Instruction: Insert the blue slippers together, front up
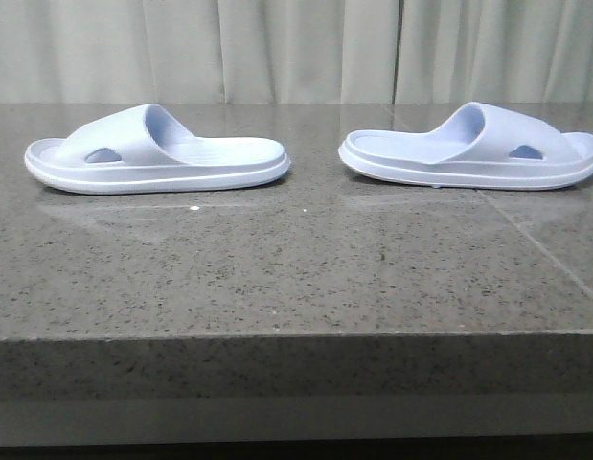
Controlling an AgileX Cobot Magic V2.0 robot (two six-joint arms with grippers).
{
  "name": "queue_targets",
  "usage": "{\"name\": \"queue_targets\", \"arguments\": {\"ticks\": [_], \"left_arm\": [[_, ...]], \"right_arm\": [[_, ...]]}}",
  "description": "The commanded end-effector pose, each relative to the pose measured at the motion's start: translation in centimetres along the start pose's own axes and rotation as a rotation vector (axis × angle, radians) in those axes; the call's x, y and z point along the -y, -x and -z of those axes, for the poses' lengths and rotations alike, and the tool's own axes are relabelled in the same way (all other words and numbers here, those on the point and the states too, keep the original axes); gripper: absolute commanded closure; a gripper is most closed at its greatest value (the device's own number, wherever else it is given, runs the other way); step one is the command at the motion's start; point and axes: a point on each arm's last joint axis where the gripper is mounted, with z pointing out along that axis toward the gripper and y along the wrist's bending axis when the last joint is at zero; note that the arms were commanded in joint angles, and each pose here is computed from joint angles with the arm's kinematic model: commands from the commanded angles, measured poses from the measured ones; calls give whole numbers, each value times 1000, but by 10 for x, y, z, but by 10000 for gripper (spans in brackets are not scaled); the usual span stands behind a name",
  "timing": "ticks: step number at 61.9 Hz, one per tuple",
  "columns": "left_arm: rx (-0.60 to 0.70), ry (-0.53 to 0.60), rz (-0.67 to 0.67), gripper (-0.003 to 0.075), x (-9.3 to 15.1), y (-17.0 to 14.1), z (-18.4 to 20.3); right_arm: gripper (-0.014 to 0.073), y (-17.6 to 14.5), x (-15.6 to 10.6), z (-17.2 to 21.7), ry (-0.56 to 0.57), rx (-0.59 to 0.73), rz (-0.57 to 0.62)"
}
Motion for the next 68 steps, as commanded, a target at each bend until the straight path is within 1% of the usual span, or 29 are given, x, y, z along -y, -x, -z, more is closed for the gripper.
{"name": "queue_targets", "arguments": {"ticks": [1, 16, 24, 33, 39, 45, 50, 56, 61, 68], "left_arm": [[86, -2, 13, 739, 0, 2, 0], [91, -2, 13, 740, 0, 2, 0], [160, -3, 14, 740, 0, 8, 1], [203, -7, 29, 740, 1, 26, 7], [226, -8, 21, 740, 1, 51, 15], [228, 1, -12, 740, 1, 88, 25], [186, 7, -23, 740, 2, 118, 25], [111, 10, -27, 740, 2, 151, 11], [77, 10, -26, 740, 2, 172, -5], [58, 10, -26, 739, 3, 185, -16]], "right_arm": [[655, 9, 0, 2, 0, 98, 13], [655, 9, 0, 2, 0, 98, 13], [655, 9, 0, 2, 0, 99, 12], [655, 19, 0, 3, -1, 171, 14], [655, 37, -2, 9, 3, 194, 14], [655, 69, -4, 18, 8, 214, 17], [655, 96, -6, 23, 6, 200, 39], [655, 128, -7, 20, -12, 140, 89], [655, 150, -7, 10, -26, 83, 120], [655, 167, -8, -2, -36, 28, 140]]}}
